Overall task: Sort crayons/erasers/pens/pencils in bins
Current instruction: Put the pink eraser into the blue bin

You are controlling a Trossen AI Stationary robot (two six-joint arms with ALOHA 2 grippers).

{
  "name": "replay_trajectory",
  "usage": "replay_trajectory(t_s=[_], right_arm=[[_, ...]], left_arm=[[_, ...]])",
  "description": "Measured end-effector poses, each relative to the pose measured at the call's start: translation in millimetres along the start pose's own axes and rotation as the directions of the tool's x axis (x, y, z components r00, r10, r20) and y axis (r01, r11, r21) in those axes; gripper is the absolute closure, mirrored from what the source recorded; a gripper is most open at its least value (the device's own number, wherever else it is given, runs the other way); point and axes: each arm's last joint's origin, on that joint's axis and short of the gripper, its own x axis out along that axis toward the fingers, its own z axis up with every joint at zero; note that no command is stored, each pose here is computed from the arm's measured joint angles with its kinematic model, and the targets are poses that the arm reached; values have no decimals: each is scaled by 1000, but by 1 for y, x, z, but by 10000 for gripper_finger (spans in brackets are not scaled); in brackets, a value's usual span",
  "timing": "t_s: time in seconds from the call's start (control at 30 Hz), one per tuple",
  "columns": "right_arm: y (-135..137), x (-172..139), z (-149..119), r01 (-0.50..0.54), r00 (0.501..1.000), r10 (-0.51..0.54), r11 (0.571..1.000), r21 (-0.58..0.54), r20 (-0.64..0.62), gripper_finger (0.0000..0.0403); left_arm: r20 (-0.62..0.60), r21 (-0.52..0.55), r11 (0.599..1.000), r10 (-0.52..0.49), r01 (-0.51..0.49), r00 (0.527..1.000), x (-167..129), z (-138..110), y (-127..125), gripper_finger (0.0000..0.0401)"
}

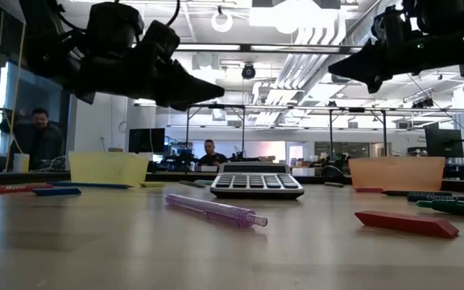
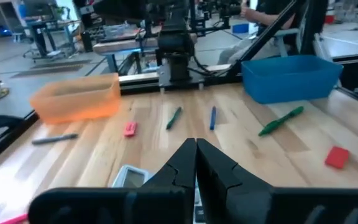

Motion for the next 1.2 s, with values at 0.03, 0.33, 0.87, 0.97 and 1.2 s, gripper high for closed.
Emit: replay_trajectory(t_s=[0.03, 0.33, 0.87, 0.97, 1.2], right_arm=[[1, 2, 1, -5, 1000, 5, 1000, 0, -12, 403], [10, 33, 10, -29, 978, 23, 999, -22, -207, 403], [45, 50, 16, -92, 664, -25, 989, -114, -748, 402], [42, 45, 9, -93, 570, -49, 988, -123, -820, 402], [37, 45, -10, -98, 408, -41, 991, -88, -912, 393]], left_arm=[[-1, 3, 1000, 5, -5, 1000, 0, 0, 2, 401], [-52, 1, 1000, 32, -32, 998, -2, -6, 12, 401], [-173, 68, 992, -92, 105, 981, -4, -4, -39, 401], [-180, 81, 990, -103, 119, 978, -4, -4, -52, 401], [-179, 93, 988, -109, 127, 978, -6, -2, -70, 401]])
